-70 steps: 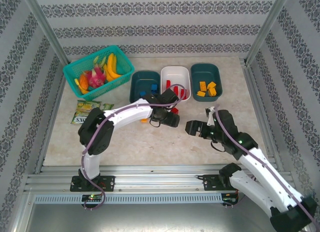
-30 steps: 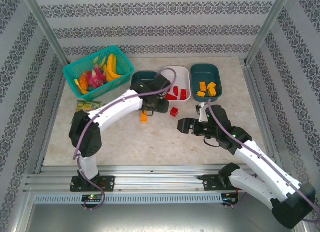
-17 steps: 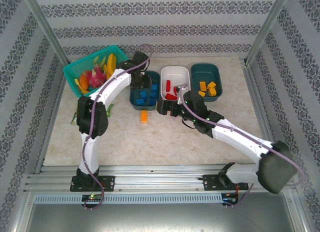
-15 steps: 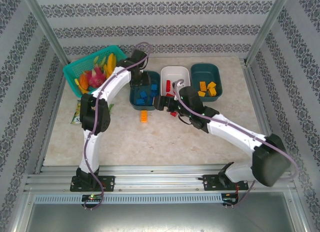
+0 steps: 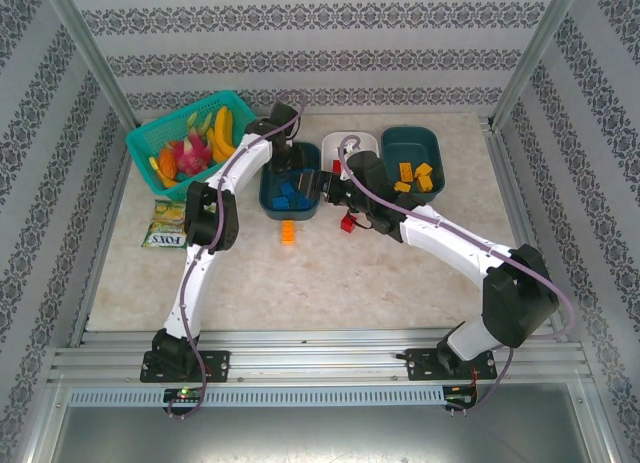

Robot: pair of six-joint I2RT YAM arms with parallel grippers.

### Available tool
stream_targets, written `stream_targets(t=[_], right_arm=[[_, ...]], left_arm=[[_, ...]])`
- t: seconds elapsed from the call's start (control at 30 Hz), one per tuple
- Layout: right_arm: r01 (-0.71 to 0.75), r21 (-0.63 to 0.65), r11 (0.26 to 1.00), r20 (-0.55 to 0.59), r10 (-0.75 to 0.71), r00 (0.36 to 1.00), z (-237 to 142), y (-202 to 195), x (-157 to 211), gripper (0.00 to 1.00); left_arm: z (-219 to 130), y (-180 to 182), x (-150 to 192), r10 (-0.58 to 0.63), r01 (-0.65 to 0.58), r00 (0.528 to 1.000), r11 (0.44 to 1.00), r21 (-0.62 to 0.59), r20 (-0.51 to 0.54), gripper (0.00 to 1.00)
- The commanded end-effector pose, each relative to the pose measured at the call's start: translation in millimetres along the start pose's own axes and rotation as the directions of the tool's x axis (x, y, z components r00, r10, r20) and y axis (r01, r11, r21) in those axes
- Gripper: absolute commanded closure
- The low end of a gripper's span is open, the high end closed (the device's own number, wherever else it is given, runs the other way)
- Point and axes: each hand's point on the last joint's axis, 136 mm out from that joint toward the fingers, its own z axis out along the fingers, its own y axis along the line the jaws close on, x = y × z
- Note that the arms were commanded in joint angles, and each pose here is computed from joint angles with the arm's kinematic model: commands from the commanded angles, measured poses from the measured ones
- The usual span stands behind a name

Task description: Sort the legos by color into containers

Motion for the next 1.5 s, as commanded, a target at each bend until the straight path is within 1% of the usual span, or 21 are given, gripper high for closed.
stream_targets(t=[0.0, 0.1, 0.17, 0.27, 0.37, 0.47, 0.53, 0.6, 0.67, 0.77, 0.87, 0.93, 1.07, 1.17, 1.23, 1.37, 1.47], right_arm=[[-0.012, 0.009, 1.000, -0.022, 0.012, 1.000, 2, 0, 4, 0.06], [-0.002, 0.010, 1.000, -0.028, 0.002, 1.000, 2, 2, 5, 0.06], [0.015, 0.008, 1.000, -0.037, -0.015, 0.999, 2, 6, 5, 0.06], [0.058, 0.036, 0.998, -0.059, -0.056, 0.997, 3, 7, 10, 0.06], [0.082, 0.060, 0.995, -0.057, -0.078, 0.995, 1, 7, 13, 0.06], [0.106, 0.070, 0.992, -0.015, -0.106, 0.994, -1, 12, 12, 0.06], [0.132, 0.072, 0.989, 0.032, -0.135, 0.990, -3, 18, 12, 0.06], [0.138, 0.062, 0.988, 0.067, -0.142, 0.988, -1, 22, 15, 0.05], [0.145, 0.061, 0.988, 0.077, -0.149, 0.986, 4, 23, 21, 0.05], [0.151, 0.067, 0.986, 0.042, -0.154, 0.987, 15, 19, 38, 0.05], [0.161, 0.074, 0.984, -0.013, -0.160, 0.987, 26, 19, 58, 0.06], [0.167, 0.088, 0.982, -0.066, -0.162, 0.985, 36, 20, 74, 0.07], [0.177, 0.103, 0.979, -0.135, -0.163, 0.977, 56, 20, 109, 0.07], [0.184, 0.149, 0.971, -0.156, -0.161, 0.975, 69, 14, 126, 0.06], [0.195, 0.186, 0.963, -0.164, -0.165, 0.973, 75, 9, 132, 0.06], [0.195, 0.253, 0.948, -0.206, -0.144, 0.968, 91, -5, 148, 0.06], [0.219, 0.316, 0.923, -0.223, -0.152, 0.963, 98, -19, 156, 0.09]], left_arm=[[-1, 7, 2, -0.035, 0.035, 0.999, 0.999, -0.004, -0.028, 0.57], [-1, 7, 5, -0.037, 0.037, 0.998, 0.999, -0.001, -0.043, 0.51], [-6, 7, 6, -0.038, 0.038, 0.998, 0.999, -0.003, -0.043, 0.45], [-21, 5, 1, -0.036, 0.036, 0.999, 0.999, -0.004, -0.023, 0.38], [-45, 0, -7, -0.033, 0.033, 0.999, 0.999, 0.004, 0.019, 0.31], [-76, -5, -14, -0.041, 0.040, 0.997, 0.999, 0.019, 0.066, 0.30], [-106, -7, -18, -0.060, 0.057, 0.992, 0.998, 0.031, 0.112, 0.30], [-133, -7, -16, -0.079, 0.074, 0.987, 0.996, 0.042, 0.141, 0.30], [-158, 0, -4, -0.098, 0.093, 0.983, 0.995, 0.038, 0.152, 0.30], [-195, 19, 24, -0.145, 0.140, 0.975, 0.989, 0.042, 0.165, 0.29], [-223, 46, 69, -0.208, 0.203, 0.966, 0.978, 0.048, 0.153, 0.30], [-239, 63, 106, -0.238, 0.233, 0.960, 0.971, 0.051, 0.146, 0.30], [-258, 92, 182, -0.293, 0.287, 0.948, 0.956, 0.061, 0.129, 0.31], [-269, 108, 230, -0.326, 0.315, 0.935, 0.944, 0.100, 0.139, 0.31], [-274, 118, 255, -0.346, 0.332, 0.928, 0.936, 0.116, 0.141, 0.31], [-281, 128, 287, -0.374, 0.354, 0.917, 0.923, 0.149, 0.142, 0.31], [-289, 129, 291, -0.377, 0.351, 0.912, 0.921, 0.172, 0.163, 0.31]])
